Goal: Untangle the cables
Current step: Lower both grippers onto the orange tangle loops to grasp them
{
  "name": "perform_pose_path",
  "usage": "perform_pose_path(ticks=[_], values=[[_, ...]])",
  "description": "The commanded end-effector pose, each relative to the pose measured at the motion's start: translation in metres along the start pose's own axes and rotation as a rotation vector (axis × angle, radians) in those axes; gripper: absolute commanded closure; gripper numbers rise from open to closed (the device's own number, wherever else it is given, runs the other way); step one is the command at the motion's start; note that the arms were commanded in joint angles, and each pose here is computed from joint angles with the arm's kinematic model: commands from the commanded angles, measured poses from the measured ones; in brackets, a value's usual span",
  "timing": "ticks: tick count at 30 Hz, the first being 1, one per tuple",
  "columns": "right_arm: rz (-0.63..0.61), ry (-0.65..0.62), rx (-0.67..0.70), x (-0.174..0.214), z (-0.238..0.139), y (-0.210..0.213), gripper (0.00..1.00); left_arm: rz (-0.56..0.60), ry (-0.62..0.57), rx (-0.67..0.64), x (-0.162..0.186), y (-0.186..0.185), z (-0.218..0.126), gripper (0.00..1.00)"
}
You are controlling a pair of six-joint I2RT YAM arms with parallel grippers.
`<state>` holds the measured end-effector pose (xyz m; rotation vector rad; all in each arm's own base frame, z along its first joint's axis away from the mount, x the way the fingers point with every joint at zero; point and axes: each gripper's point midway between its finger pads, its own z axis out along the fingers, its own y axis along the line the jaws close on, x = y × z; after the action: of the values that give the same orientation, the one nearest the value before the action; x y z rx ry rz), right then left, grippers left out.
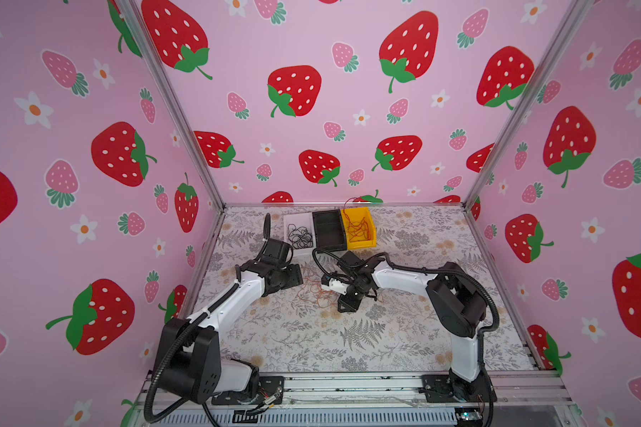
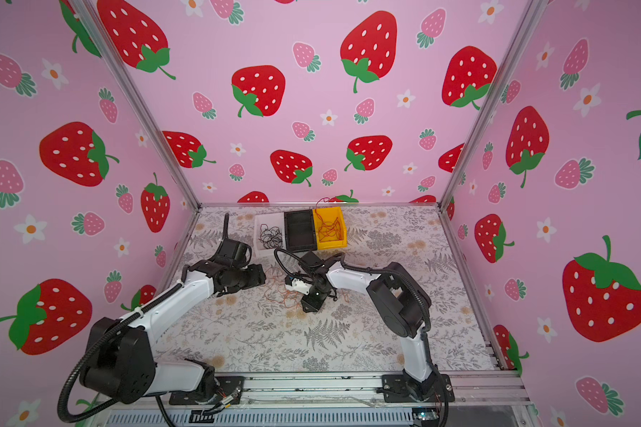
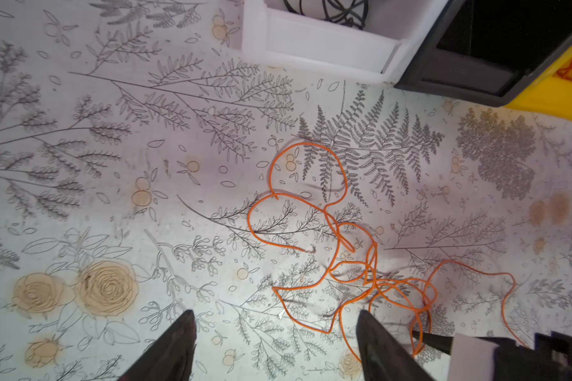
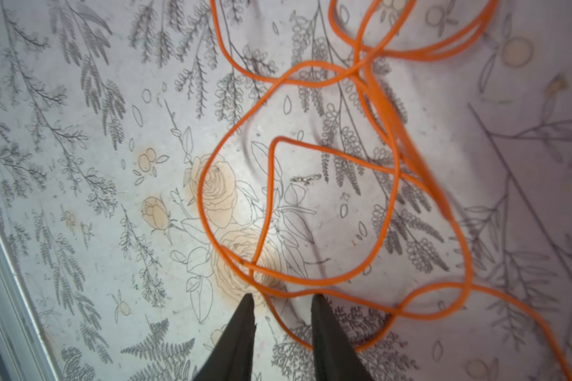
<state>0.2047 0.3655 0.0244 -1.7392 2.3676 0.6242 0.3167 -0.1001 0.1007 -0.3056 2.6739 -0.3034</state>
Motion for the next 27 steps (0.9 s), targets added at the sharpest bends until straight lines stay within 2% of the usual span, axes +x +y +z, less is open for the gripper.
perform_pose_path(ticks=[1,4,7,10,15,21,23,25,27], values=[[-0.031,0.022,0.041,0.008,-0.009,-0.001,0.52,0.032,0.025,0.046,-0.011,-0.016,0.004,0.22],[-0.031,0.011,0.06,0.01,-0.01,-0.003,0.45,0.063,0.074,0.057,-0.008,-0.022,0.016,0.24],[-0.032,0.006,0.061,0.01,-0.008,-0.004,0.44,0.094,0.109,0.063,-0.006,-0.029,0.027,0.24],[-0.034,-0.001,0.06,0.007,-0.006,-0.005,0.48,0.137,0.149,0.052,-0.003,-0.035,0.038,0.24],[-0.04,-0.014,0.076,0.005,-0.007,-0.007,0.62,0.155,0.221,0.037,0.003,-0.039,0.055,0.29],[-0.045,-0.016,0.09,0.007,-0.008,-0.009,0.72,0.159,0.285,0.037,0.008,-0.043,0.069,0.49],[-0.048,-0.017,0.094,0.007,-0.009,-0.009,0.76,0.161,0.3,0.038,0.009,-0.044,0.072,0.58],[-0.047,-0.025,0.11,0.007,-0.011,-0.011,0.79,0.16,0.302,0.036,0.009,-0.043,0.072,0.72],[-0.044,-0.035,0.112,0.007,-0.014,-0.011,0.82,0.159,0.299,0.035,0.009,-0.043,0.071,0.92]])
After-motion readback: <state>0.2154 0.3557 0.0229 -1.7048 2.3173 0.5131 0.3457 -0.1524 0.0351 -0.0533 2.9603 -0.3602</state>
